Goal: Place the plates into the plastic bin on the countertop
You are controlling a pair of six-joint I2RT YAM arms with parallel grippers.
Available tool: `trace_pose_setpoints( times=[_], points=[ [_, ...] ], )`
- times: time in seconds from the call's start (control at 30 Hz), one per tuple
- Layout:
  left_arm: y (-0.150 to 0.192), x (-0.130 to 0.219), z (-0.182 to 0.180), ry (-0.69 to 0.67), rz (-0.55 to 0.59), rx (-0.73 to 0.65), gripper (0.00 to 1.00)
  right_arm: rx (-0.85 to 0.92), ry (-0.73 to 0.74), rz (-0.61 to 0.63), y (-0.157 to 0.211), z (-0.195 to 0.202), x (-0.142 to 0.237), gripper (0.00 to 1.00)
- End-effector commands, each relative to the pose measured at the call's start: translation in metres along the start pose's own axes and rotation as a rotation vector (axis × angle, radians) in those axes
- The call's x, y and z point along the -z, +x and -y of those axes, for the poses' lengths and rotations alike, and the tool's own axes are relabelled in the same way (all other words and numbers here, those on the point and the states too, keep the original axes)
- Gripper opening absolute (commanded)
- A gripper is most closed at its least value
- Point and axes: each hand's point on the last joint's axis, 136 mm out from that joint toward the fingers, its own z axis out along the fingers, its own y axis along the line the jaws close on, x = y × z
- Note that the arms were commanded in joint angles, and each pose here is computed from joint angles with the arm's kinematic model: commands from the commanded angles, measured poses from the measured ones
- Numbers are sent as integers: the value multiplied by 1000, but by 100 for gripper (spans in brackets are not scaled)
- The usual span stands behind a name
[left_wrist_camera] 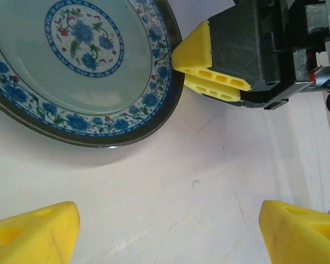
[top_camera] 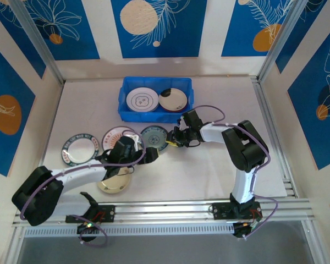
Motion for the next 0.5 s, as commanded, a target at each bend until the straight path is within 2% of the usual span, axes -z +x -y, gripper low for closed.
trace_pose_setpoints(
  times=[0.0,0.23,0.47],
  points=[
    [-8,6,1,13,37,9,85,-5,-20,-32,2,-7,-5,26],
    [-12,7,-4,1,49,17,85,-18,-19,-44,1,-5,-10,20],
    [-15,8,-9,-9,52,20,85,-20,-24,-36,2,-4,-6,7]
  ],
)
